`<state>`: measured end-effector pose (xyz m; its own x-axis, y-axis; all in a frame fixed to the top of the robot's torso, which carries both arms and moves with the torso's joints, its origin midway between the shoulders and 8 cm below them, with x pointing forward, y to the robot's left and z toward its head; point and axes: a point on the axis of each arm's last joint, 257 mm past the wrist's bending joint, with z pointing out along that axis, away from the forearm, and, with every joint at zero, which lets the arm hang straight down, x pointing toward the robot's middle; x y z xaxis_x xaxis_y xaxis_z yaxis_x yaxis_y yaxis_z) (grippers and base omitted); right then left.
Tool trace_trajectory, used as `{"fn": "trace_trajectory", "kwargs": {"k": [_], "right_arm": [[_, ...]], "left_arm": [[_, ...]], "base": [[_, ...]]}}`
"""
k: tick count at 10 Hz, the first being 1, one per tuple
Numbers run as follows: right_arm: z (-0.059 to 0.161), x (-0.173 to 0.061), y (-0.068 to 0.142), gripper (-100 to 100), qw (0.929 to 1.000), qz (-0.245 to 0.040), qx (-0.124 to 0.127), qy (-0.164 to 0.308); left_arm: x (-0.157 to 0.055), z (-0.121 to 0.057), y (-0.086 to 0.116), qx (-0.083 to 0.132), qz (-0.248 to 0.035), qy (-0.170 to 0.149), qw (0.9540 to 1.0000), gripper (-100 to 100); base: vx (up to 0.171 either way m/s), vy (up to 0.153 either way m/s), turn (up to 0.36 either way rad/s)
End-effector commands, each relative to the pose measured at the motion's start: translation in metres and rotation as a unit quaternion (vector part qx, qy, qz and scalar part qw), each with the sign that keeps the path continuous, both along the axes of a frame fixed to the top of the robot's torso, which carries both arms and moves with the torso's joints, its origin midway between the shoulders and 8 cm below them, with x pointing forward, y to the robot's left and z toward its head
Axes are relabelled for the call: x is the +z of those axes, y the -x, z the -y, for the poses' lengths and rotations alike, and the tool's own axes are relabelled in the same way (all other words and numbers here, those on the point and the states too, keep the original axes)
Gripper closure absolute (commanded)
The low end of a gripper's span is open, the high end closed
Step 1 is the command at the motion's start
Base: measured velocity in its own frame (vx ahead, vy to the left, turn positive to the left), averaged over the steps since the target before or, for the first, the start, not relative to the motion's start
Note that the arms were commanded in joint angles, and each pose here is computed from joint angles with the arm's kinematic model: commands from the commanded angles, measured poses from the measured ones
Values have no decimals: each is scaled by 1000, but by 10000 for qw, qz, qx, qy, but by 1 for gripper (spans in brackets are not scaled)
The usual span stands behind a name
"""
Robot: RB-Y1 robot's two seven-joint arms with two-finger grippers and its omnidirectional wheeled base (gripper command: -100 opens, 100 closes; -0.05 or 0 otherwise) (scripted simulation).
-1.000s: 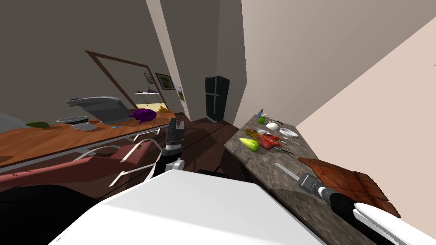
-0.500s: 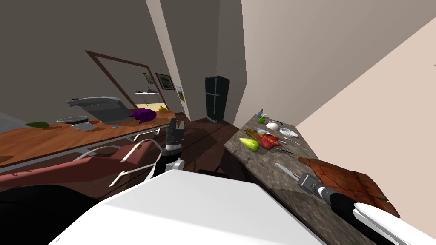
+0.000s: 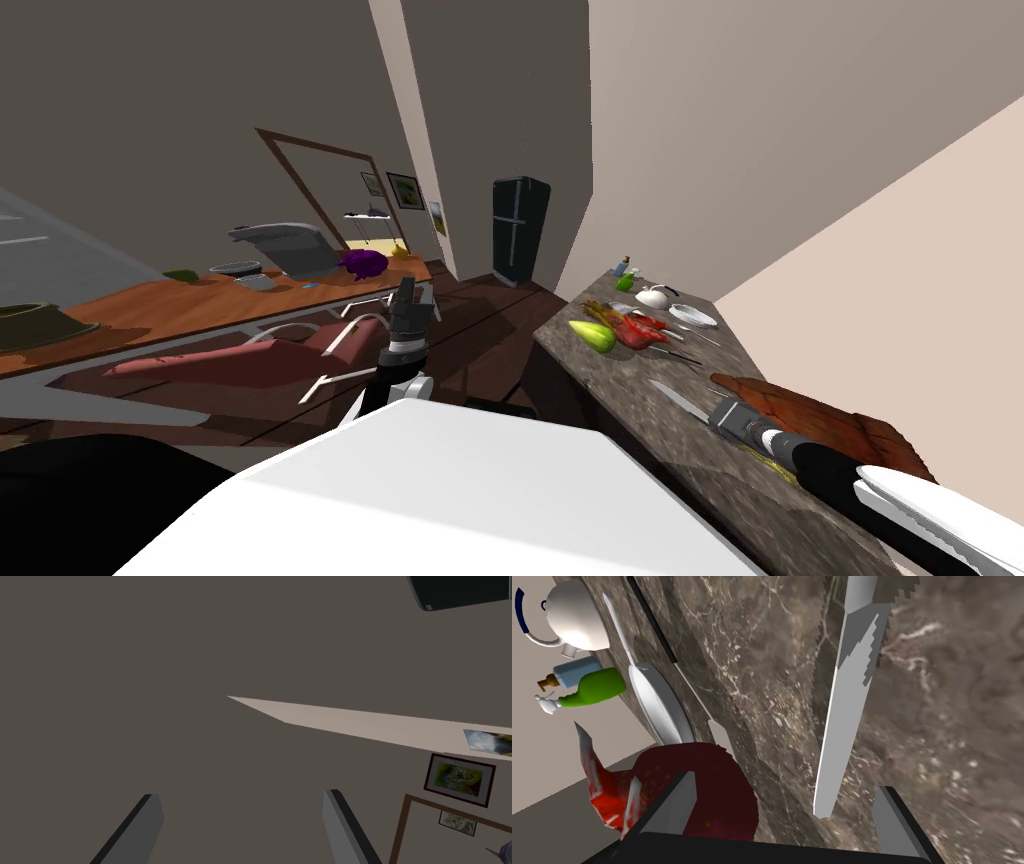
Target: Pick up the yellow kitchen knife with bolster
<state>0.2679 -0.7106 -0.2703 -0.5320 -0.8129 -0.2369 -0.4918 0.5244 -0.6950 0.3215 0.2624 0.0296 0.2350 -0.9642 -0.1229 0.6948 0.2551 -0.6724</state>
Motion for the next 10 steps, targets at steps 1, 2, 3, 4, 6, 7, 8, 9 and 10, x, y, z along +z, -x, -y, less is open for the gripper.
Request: {"fn": "trace_trajectory", "kwargs": {"k": [1,2,3,4,6,7,8,9,10], "right_arm": [[1,9,-2,-100,9999,-6,-66,-124],[2,14,-2,-100,9997,-13,-110,-199],[3,18,-2,-100,9995,-24,-155,-280],[4,21,-2,-100,9991,-40,-202,-364],[5,27,0,-100,9980,-88,-302,-545],[5,29,1,-100,9972,-122,-355,-640],[5,31,3,-100,9963,-163,-409,-737],[4,32,6,-100,9952,-213,-465,-835],[4,32,10,-100,9939,-270,-522,-933]], "left_arm": [[0,0,0,0,0,0,10000,0],[0,0,0,0,0,0,10000,0],[0,0,0,0,0,0,10000,0],[0,0,0,0,-1,0,10000,0],[0,0,0,0,-1,0,10000,0],[0,0,0,0,-1,0,10000,0],[0,0,0,0,-1,0,10000,0],[0,0,0,0,-1,0,10000,0],[0,0,0,1,-1,-1,10000,0]], "base": [[-109,-75,132],[-93,-73,175],[-81,-63,181],[-86,-57,156],[-93,-61,160],[-83,-72,180],[-88,-64,181],[-86,-68,163],[-75,-76,125]]}}
